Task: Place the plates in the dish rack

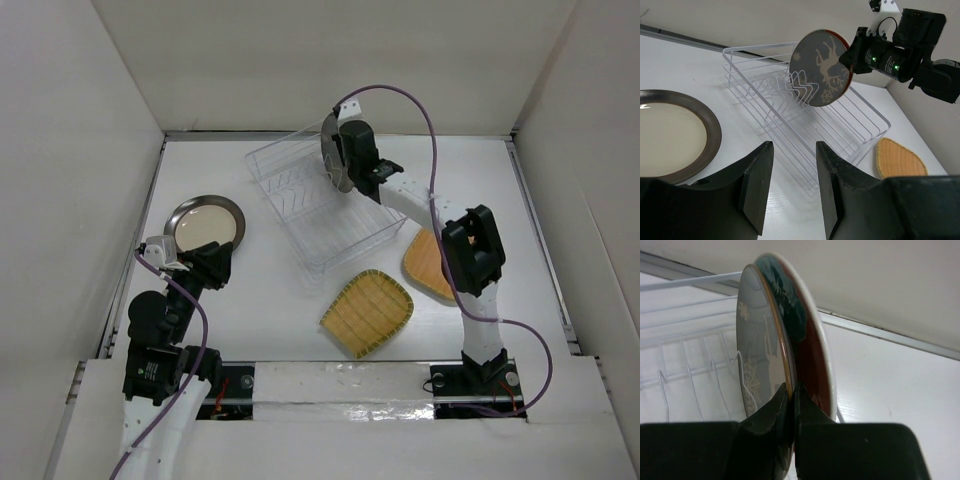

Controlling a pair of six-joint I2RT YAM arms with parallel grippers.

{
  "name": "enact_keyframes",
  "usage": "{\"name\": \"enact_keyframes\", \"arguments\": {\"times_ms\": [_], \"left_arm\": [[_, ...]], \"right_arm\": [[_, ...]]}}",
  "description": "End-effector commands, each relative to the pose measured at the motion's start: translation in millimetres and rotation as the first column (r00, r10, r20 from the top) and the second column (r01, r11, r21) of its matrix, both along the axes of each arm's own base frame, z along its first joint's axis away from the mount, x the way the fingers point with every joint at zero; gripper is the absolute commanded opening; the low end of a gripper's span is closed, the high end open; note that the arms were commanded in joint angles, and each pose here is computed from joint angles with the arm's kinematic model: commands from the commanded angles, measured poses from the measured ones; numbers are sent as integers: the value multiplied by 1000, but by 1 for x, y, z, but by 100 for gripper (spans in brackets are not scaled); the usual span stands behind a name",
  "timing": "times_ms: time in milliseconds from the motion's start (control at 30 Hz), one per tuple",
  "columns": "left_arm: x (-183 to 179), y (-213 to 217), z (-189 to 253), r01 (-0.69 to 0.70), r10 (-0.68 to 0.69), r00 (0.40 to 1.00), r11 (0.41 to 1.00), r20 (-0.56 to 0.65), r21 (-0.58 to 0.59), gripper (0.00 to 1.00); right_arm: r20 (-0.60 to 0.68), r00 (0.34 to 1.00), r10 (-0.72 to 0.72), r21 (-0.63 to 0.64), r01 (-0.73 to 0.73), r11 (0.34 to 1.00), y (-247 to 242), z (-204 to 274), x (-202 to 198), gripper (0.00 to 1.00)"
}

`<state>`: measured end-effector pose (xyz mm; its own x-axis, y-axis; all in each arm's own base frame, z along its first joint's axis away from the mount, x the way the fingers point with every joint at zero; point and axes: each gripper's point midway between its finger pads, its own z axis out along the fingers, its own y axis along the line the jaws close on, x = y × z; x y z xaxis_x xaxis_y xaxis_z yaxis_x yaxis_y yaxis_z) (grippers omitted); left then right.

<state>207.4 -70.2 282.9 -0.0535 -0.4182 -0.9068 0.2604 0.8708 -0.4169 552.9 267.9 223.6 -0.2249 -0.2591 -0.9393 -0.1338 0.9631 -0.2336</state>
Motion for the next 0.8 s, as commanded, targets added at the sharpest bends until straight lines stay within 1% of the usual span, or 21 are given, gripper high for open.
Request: {"name": "enact_keyframes", "arguments": {"times_ms": [0,33,67,133,167,233,267,367,400,433,467,500,533,567,600,633,667,700,733,767], "left_arm": [[-2,-2,20,12,-12,998,1000,61,-1,36],[-2,-1,21,10,-10,998,1000,63,-2,36],[-3,-1,21,10,-10,998,1000,64,-2,36],[-3,-1,21,11,-10,998,1000,64,-3,36],[-3,-2,21,12,-12,998,1000,64,-3,36],[-3,-2,21,12,-12,998,1000,64,-3,36],[-3,-2,21,12,-12,998,1000,64,-3,36],[-3,-2,20,15,-15,998,1000,64,-3,36],[-3,-2,21,17,-17,998,1000,67,-5,36],[-4,-3,21,20,-19,997,1000,69,-3,36],[-4,-3,21,20,-19,997,1000,69,-3,36],[-5,-3,22,21,-21,997,1000,72,-3,36],[-5,-3,23,21,-21,997,1000,78,-4,36],[-7,-3,24,23,-22,996,1000,82,-5,36],[-7,-3,25,25,-24,996,1000,85,-7,36],[-9,-3,27,25,-24,995,1000,94,-9,36],[-11,-3,28,28,-27,994,1000,102,-9,35],[-12,-3,29,29,-28,993,1000,111,-9,33],[-14,-3,31,29,-28,993,1000,119,-10,29],[-14,0,32,17,-16,992,1000,124,-13,24]], "right_arm": [[58,998,-17,309,-2,951,0,35,13,0],[43,999,-13,323,-2,946,1,30,11,0],[32,999,-30,352,17,936,-4,29,13,13],[26,998,-51,374,38,927,-10,31,14,30],[23,998,-56,387,42,921,-10,32,12,45],[41,997,-64,404,42,914,-17,45,10,58],[43,997,-63,409,40,912,-18,48,8,66],[82,997,-12,447,-26,894,-15,79,-7,73],[106,994,9,469,-58,881,-21,95,-16,74],[91,995,31,484,-72,872,-20,89,-26,76],[126,991,43,514,-102,852,-24,110,-30,76],[102,992,68,523,-112,845,-24,99,-42,77],[159,984,84,556,-159,816,-33,128,-58,77],[166,984,67,593,-154,790,-42,133,-66,76],[176,983,56,619,-154,770,-48,136,-77,58],[140,990,11,636,-99,766,-65,107,-86,33],[166,985,-46,705,-85,704,-87,125,-106,0],[149,985,-92,726,-46,686,-103,115,-116,0],[62,985,-160,723,66,688,-126,65,-130,0],[78,974,-211,777,73,626,-145,76,-151,0]]}}
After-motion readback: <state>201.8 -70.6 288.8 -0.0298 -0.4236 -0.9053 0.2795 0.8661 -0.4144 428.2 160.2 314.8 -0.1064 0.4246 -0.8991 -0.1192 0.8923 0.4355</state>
